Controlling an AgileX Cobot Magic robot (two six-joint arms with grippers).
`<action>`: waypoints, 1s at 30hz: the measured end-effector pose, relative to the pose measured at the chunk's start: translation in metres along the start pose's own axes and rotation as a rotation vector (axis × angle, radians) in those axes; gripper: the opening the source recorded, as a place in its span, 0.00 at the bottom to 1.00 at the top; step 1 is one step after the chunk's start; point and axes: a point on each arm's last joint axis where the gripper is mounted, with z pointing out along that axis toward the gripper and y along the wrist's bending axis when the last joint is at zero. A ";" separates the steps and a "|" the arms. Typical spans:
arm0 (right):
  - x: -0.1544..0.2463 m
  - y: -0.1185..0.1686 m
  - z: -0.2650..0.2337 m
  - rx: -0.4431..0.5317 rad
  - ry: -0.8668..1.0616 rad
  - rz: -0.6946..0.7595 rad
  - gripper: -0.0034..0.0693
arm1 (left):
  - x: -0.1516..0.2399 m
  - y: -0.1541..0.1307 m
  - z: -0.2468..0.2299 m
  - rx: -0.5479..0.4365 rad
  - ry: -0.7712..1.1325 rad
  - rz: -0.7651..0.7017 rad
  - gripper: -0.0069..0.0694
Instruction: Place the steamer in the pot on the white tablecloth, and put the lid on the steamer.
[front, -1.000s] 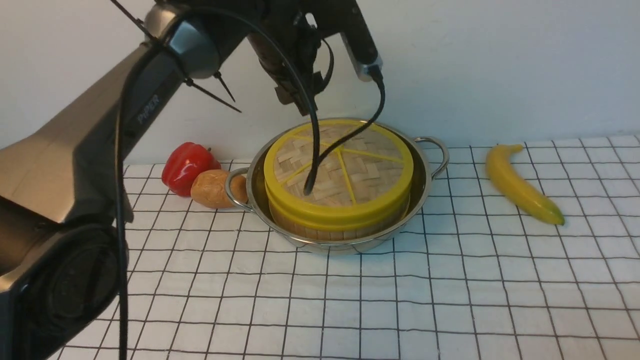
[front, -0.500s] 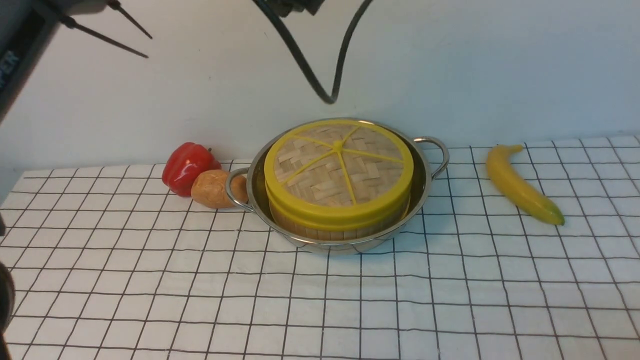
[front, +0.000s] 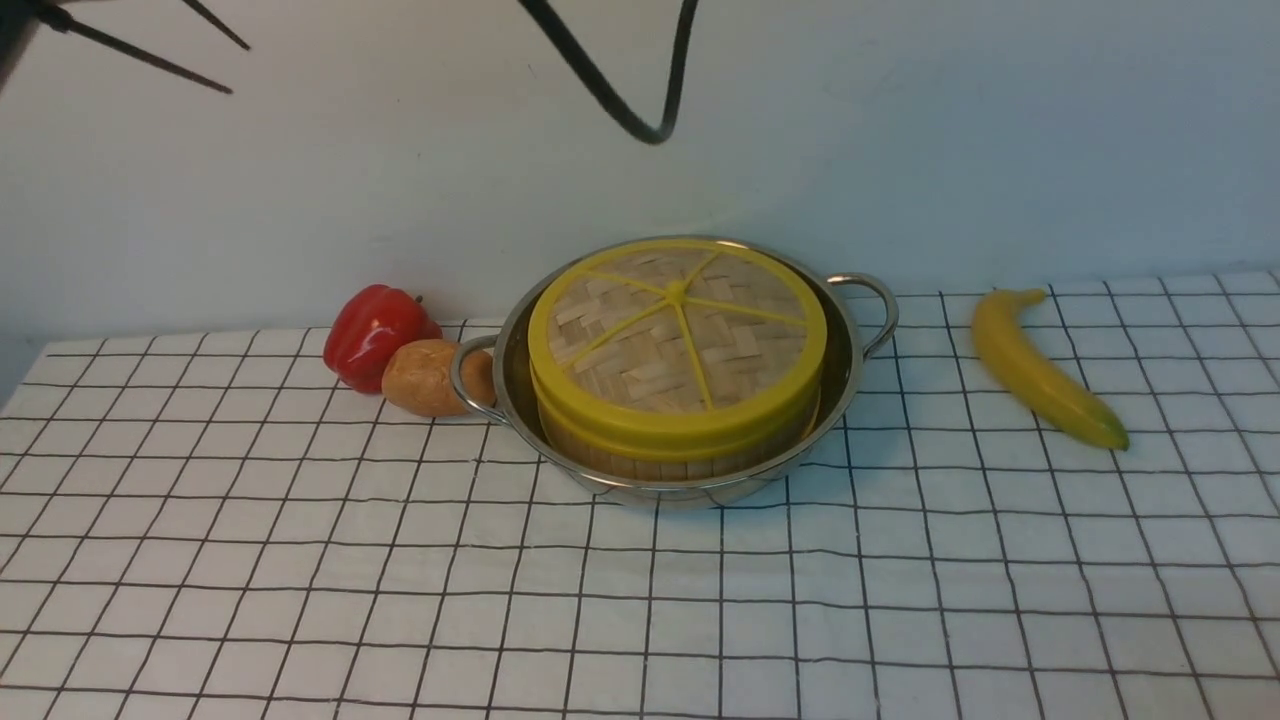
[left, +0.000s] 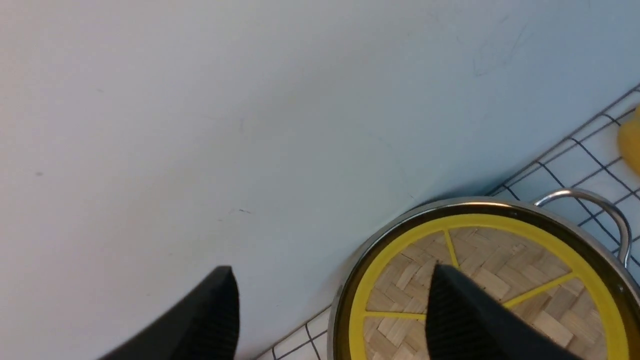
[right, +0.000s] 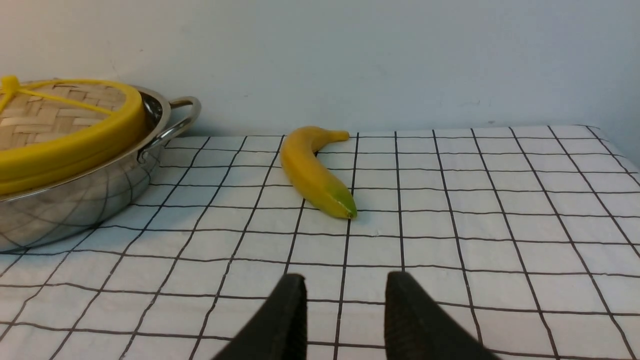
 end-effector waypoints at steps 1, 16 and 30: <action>0.000 0.000 0.000 0.000 0.000 0.000 0.38 | 0.000 0.001 -0.003 -0.002 -0.002 -0.004 0.70; 0.000 0.000 0.000 0.000 0.000 0.000 0.38 | 0.114 0.029 -0.139 -0.066 -0.195 -0.195 0.70; 0.000 0.000 0.000 0.000 0.000 0.000 0.38 | 0.381 -0.052 -0.139 -0.302 -0.257 -0.410 0.70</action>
